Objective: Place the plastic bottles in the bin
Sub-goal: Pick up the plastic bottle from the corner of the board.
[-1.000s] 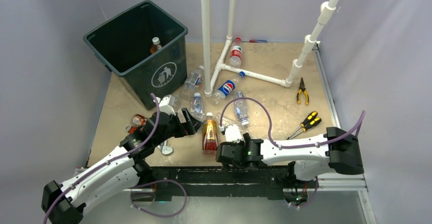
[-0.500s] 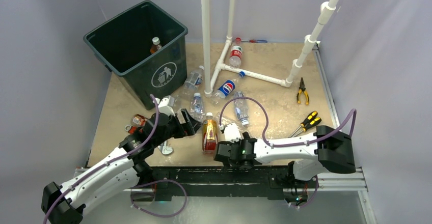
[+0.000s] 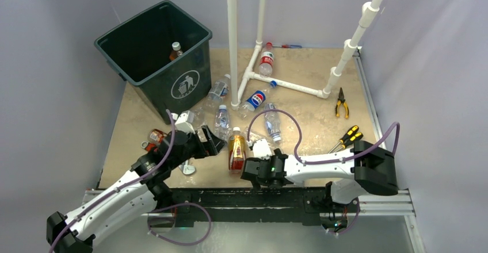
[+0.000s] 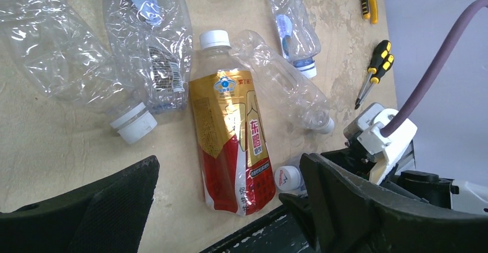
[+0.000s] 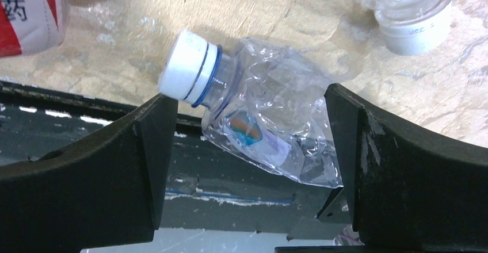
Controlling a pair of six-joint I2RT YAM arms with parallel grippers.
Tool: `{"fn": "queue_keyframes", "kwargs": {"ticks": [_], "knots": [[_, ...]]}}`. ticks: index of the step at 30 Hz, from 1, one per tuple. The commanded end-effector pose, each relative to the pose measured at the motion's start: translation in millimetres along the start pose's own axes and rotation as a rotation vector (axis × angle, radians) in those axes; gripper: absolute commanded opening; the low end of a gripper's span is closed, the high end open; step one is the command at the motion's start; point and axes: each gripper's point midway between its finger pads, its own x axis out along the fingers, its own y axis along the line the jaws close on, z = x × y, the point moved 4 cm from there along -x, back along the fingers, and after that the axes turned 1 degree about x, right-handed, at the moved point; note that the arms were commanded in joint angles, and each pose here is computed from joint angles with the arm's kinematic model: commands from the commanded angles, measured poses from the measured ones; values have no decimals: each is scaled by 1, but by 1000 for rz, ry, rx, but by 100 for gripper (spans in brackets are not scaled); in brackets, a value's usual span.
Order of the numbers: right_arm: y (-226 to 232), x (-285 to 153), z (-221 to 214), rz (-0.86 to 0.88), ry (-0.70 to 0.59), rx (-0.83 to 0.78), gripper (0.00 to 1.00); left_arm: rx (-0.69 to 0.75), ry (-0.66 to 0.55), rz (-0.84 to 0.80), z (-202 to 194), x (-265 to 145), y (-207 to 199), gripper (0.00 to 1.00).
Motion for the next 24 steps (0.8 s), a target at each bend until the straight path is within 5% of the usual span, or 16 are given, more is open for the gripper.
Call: {"fn": "queue_keyframes", "kwargs": {"ticks": [1,9,24], "knots": [[2,-13,-3,31,66,-7,98,-14,-31,4,5,-9,0,94],[3,-5,-15,39,134,-25,90,-16,-63,6,8,-20,3,94],[18,-23,24,124,-16,48,44,-5,-99,-19,22,-33,-8,94]]}}
